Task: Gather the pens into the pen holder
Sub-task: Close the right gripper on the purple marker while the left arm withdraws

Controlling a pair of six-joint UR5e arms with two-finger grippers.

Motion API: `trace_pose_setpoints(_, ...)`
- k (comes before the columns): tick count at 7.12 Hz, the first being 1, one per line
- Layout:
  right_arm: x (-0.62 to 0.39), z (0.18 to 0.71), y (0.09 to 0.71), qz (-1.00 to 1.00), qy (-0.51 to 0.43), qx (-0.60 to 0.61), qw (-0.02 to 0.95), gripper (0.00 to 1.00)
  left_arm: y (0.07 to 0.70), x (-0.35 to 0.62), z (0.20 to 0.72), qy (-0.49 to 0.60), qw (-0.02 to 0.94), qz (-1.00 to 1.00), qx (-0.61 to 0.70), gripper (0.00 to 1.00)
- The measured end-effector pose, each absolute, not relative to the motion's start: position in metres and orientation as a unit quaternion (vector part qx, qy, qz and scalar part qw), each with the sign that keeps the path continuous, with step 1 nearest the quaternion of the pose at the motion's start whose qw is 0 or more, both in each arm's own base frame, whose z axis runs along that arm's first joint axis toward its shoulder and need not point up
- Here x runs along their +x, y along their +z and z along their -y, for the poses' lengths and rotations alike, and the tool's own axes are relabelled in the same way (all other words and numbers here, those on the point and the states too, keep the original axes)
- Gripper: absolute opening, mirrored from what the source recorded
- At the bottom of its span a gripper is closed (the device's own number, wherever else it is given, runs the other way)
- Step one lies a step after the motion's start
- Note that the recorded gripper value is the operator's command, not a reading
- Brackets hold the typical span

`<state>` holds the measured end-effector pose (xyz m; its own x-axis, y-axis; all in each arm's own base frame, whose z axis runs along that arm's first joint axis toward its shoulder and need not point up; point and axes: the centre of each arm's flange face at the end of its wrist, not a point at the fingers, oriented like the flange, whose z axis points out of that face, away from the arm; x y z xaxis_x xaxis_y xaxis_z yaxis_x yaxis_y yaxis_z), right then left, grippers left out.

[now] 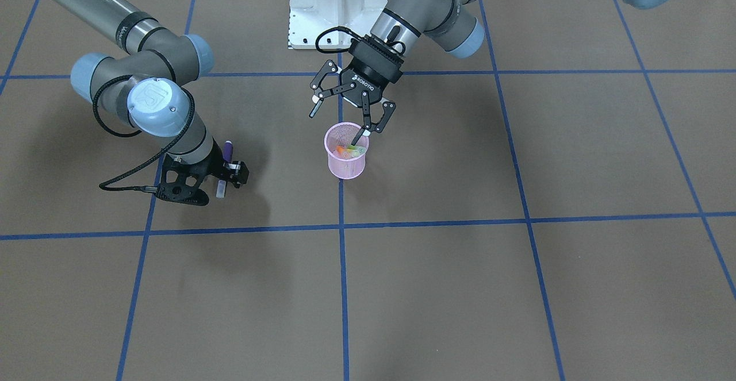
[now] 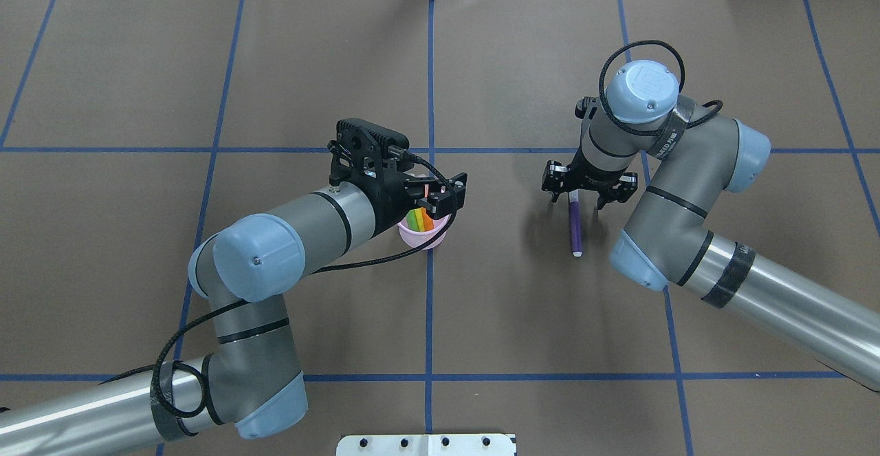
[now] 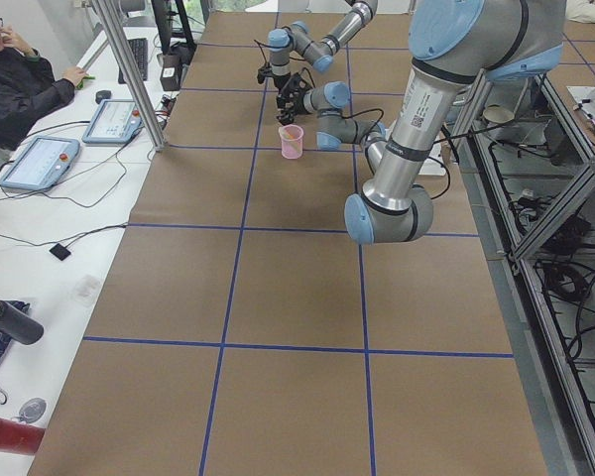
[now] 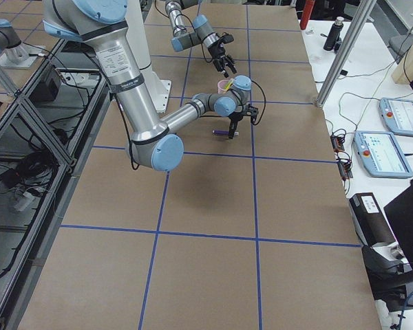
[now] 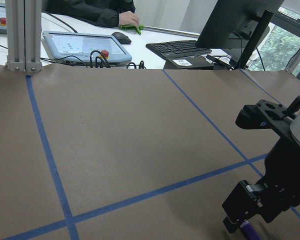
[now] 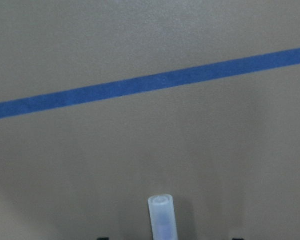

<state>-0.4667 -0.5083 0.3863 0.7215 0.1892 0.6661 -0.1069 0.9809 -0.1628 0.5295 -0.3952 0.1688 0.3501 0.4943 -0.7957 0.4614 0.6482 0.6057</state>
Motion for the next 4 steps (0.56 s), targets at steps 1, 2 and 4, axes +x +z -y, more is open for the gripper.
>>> trace_pose_setpoints(1, -0.466, 0.507, 0.389, 0.363, 0.078, -0.057, 0.927, 0.77, 0.168, 0.518, 0.405, 0.026, 0.711, -0.573, 0.407, 0.91)
trace_pose_setpoints(2, -0.465, 0.506, 0.390, 0.363, 0.075, -0.056, 0.927, 0.76, 0.165, 0.501, 0.420, 0.042, 0.722, -0.572, 0.387, 0.91)
trace_pose_setpoints(4, -0.466, 0.504, 0.391, 0.363, 0.071, -0.055, 0.928, 0.68, 0.161, 0.458, 0.452, 0.071, 0.749, -0.566, 0.338, 0.91)
